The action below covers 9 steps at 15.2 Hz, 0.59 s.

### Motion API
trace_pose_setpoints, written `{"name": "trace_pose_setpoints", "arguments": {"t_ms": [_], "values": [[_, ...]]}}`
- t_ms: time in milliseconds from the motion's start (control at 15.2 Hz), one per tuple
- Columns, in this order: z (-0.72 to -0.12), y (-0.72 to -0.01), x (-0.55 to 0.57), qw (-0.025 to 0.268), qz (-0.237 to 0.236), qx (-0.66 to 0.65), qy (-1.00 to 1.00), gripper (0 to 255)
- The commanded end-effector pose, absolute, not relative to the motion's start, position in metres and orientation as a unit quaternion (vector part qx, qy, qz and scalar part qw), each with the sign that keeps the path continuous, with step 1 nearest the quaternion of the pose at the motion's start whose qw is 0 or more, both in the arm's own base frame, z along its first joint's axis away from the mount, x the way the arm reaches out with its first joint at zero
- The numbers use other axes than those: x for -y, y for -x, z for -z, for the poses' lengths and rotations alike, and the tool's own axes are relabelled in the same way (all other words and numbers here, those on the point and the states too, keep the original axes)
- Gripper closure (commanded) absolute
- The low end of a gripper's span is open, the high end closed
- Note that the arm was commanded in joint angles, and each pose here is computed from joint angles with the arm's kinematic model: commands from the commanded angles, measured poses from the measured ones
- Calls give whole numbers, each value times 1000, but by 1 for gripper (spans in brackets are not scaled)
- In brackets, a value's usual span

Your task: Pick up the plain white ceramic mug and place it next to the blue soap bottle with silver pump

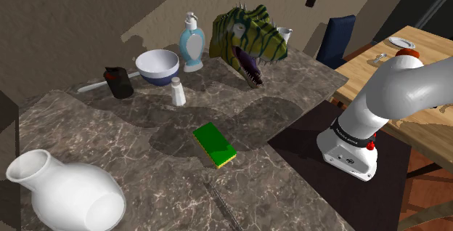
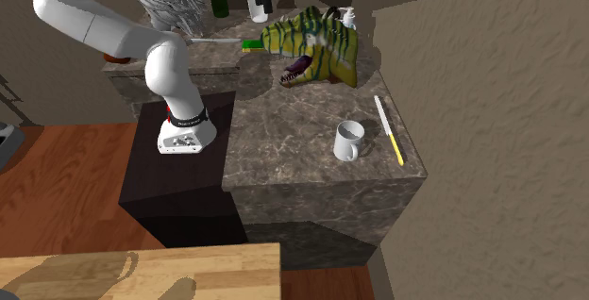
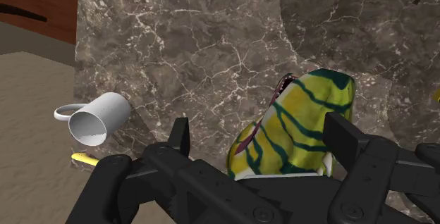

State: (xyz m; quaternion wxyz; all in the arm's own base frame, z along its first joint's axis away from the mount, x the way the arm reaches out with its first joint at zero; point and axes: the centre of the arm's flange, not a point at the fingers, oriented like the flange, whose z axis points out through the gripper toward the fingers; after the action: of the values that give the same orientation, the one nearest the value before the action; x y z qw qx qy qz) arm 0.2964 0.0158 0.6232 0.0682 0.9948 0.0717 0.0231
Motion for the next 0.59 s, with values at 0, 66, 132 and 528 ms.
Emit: {"name": "trace_pose_setpoints", "arguments": {"t_ms": [0,66,132,528], "values": [[-623,-296,-16,68,-23,-72,-995,0],[-617,-305,-7,66,-20,-71,-995,0],[-610,-313,2,65,-16,-70,-995,0],[-568,-363,57,54,5,-64,-996,0]]}}
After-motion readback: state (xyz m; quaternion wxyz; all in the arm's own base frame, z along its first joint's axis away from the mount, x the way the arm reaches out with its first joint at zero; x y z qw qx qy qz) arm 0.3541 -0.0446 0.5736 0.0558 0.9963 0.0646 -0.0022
